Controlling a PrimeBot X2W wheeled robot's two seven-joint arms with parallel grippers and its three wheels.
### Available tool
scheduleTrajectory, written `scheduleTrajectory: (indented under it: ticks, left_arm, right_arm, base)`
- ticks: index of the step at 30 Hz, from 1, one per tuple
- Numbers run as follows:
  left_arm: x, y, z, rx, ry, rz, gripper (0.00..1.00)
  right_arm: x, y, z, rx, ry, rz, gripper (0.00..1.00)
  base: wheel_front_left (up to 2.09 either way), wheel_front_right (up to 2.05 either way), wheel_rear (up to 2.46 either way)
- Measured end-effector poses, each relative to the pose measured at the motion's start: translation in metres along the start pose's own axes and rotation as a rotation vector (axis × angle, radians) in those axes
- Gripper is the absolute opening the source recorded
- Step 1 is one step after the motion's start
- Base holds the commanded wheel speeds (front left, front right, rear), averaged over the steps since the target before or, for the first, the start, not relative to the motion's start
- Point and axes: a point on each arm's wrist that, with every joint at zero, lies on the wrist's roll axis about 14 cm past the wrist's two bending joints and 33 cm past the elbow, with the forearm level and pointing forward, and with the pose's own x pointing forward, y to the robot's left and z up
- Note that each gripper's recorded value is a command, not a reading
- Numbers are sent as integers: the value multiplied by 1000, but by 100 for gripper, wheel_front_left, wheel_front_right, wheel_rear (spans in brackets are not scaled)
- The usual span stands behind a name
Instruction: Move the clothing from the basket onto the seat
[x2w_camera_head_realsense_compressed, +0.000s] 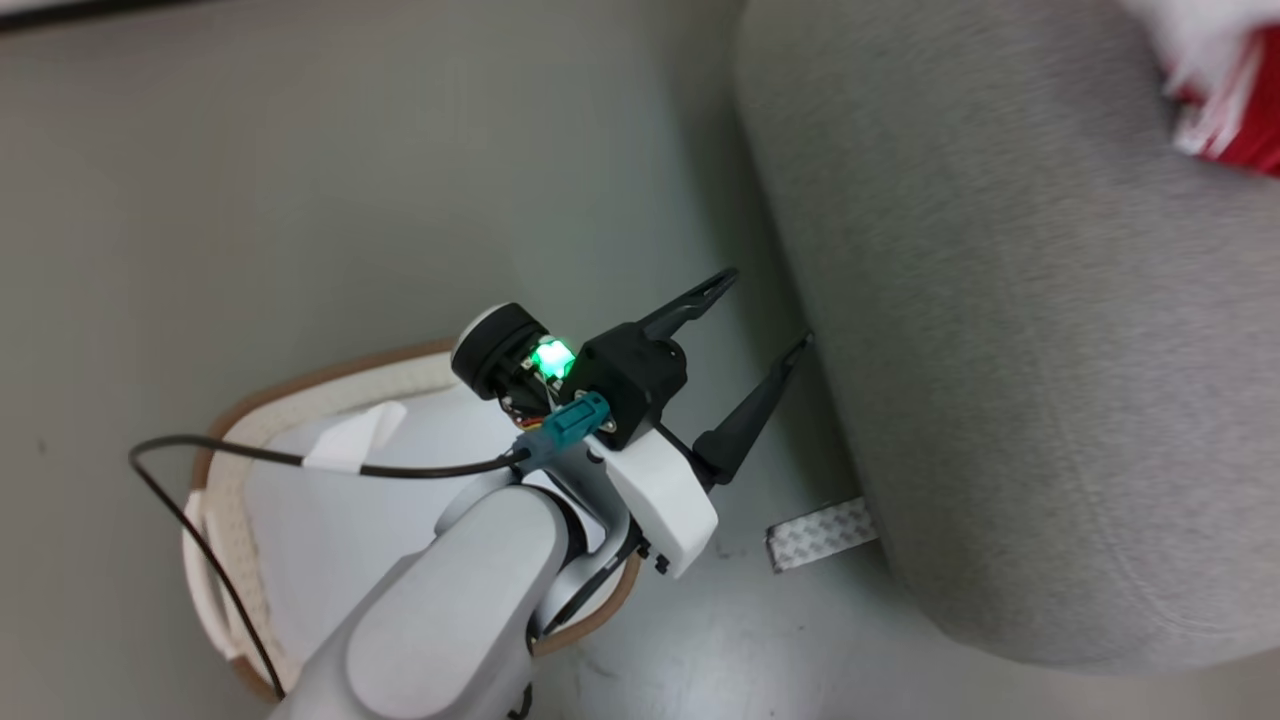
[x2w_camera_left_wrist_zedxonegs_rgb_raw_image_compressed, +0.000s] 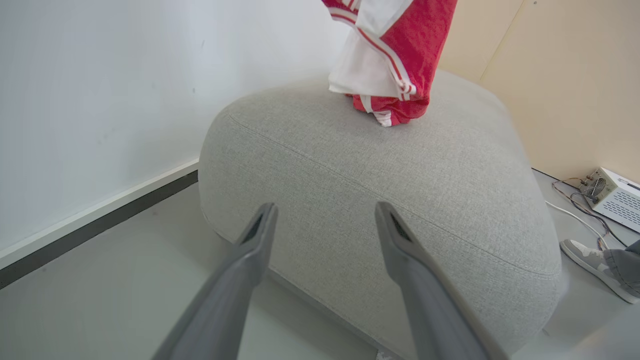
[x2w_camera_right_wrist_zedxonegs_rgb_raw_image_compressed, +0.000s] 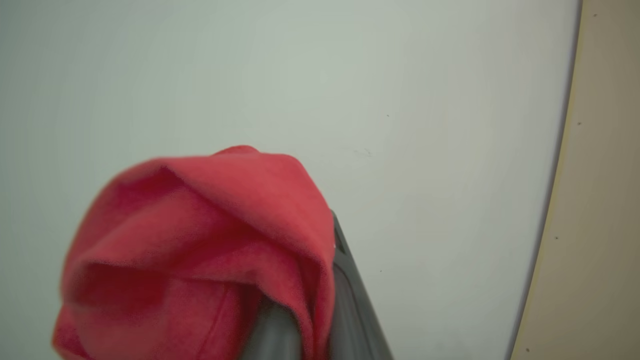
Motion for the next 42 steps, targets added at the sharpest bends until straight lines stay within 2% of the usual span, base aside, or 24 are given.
scheduleTrajectory:
  ticks: [3,5,8,12,16,18,19,20,25,28,33,42]
  left_arm:
    - [-6,12,-13,-24,8,28,100]
    - [-10,19,-20,-37,12,46,100]
    - [-16,29,-29,-54,18,77,100]
    - [-23,38,-39,-71,30,114,100]
    - [-32,38,-53,-86,70,127,100]
    - [-35,37,-53,-85,75,133,100]
    - [-36,36,-53,-87,76,135,100]
    - [-37,35,-52,-87,78,137,100]
    - [-43,38,-44,-70,68,171,100]
    - [-51,40,-39,-73,55,207,100]
    - [-70,41,-29,-68,29,279,100]
    - [-122,39,-4,-5,-29,451,100]
  right_arm:
    - [16,-33,-6,-16,-1,-107,0]
    - [15,-47,-29,-55,52,-150,0]
    - [0,-64,-72,-49,132,-223,0]
    - [-64,-99,-149,-54,335,-350,0]
    - [-132,-114,-197,-46,508,-429,1]
    - [-160,-113,-212,-30,571,-448,27]
    - [-174,-112,-219,-18,606,-459,54]
    - [-186,-111,-224,-16,636,-461,100]
    - [-212,-107,-215,-17,640,-454,100]
    - [-228,-92,-209,-21,646,-403,100]
    - [-236,-73,-174,-55,577,-295,100]
    - [-255,-20,-115,-21,459,-82,100]
  base:
    - [0,0,0]
    - [0,0,0]
    - [0,0,0]
    - [0,0,0]
    - [0,0,0]
    - [0,0,0]
    - [0,0,0]
    - [0,0,0]
    - [0,0,0]
    - [0,0,0]
    - [0,0,0]
    - [0,0,0]
